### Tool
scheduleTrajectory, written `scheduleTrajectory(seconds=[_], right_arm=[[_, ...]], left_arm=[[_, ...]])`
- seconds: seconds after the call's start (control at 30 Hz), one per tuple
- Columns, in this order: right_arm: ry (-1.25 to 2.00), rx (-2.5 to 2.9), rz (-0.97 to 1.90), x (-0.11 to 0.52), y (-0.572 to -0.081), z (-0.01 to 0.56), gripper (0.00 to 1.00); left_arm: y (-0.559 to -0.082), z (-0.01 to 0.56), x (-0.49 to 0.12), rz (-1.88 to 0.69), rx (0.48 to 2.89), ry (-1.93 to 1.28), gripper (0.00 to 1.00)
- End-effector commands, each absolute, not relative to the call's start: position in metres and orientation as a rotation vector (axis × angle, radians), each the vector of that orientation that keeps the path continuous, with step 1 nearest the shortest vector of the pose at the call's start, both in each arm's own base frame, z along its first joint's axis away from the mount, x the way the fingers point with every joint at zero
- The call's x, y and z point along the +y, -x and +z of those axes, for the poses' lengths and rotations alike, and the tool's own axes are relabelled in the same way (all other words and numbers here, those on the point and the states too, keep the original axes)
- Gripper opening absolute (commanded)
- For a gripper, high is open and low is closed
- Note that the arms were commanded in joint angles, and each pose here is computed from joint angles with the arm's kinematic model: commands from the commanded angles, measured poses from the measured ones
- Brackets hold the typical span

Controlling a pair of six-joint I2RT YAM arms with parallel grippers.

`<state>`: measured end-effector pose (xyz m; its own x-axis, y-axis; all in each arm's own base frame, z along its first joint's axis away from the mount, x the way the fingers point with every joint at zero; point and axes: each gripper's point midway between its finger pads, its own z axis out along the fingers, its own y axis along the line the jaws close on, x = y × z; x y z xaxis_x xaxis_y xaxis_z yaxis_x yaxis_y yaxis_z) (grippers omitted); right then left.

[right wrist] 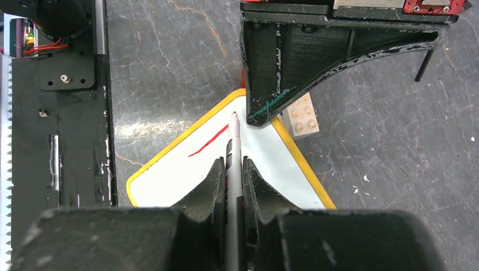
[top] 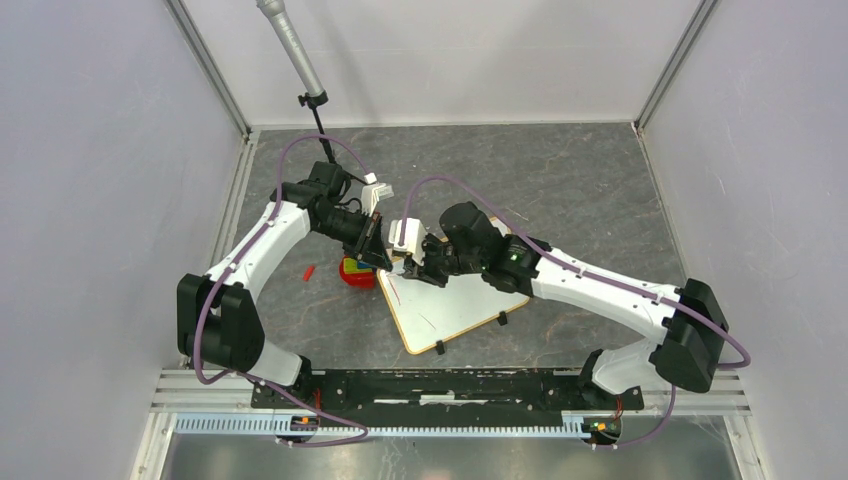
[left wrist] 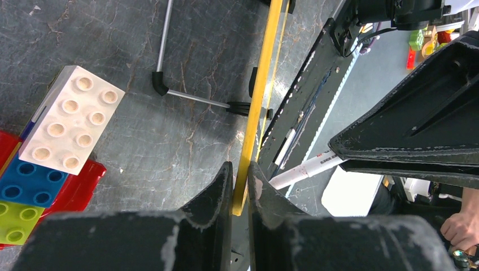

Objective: Write a sentence on the whiteboard

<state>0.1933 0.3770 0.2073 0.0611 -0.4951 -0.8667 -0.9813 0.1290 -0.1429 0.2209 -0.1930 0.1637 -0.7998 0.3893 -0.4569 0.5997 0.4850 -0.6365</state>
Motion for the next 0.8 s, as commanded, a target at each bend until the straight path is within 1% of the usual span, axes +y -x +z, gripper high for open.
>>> scheduleTrajectory(seconds=[0.0, 0.43, 0.77], right_arm=[[1.48, 1.549, 0.708, 0.38, -0.198, 0.204, 0.0], [1.476, 1.584, 0.643, 0.374, -0.206, 0.195, 0.0], [1.422, 1.638, 0.596, 0.35, -0.22, 0.19, 0.0]], left_arm=[[-0.226, 0.172, -0.193, -1.17, 2.421, -0.891, 0.03], [-0.226, 0.171, -0.193, -1.167, 2.425, -0.889, 0.02], [-0.225, 0.169, -0.191, -1.158, 2.433, -0.886, 0.03]])
